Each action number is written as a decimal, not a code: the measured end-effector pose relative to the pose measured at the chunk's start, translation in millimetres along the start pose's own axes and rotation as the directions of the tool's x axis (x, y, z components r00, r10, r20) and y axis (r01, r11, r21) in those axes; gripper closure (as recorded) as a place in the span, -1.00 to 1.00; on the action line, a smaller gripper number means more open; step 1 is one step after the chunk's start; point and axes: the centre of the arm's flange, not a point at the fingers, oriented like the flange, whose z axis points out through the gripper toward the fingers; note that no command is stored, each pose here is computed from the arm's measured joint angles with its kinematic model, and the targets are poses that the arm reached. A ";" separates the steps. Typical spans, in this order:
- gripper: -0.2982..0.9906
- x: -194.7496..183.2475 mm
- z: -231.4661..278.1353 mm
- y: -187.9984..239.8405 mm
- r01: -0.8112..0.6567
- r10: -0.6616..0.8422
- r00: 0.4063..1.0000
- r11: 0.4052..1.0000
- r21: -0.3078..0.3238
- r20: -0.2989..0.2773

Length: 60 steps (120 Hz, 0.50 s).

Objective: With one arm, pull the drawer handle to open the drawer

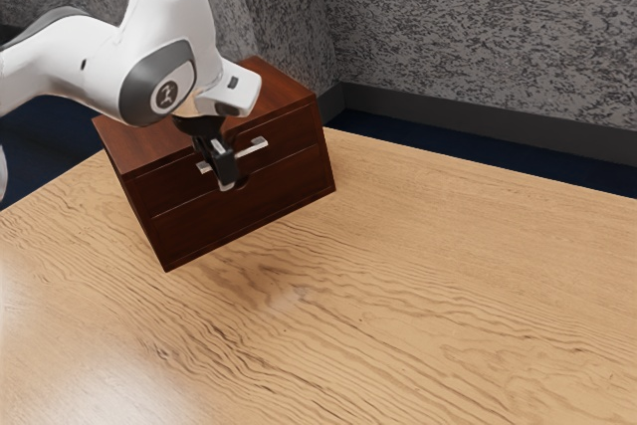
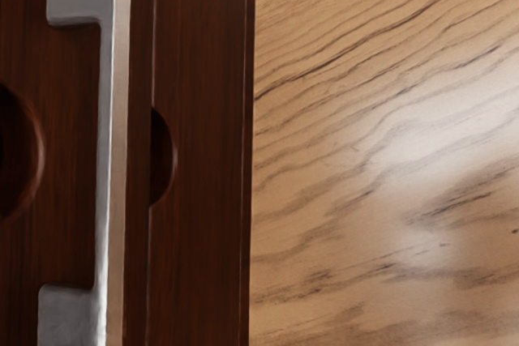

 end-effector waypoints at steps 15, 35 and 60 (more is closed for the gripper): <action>-0.53 0.2 9.3 -2.8 0.008 -0.008 1.000 1.000 0.014 -0.019; -0.41 8.1 17.0 1.0 0.010 -0.009 0.998 1.000 0.021 -0.061; -0.36 17.7 26.2 -0.6 0.017 -0.013 0.995 0.999 0.037 -0.098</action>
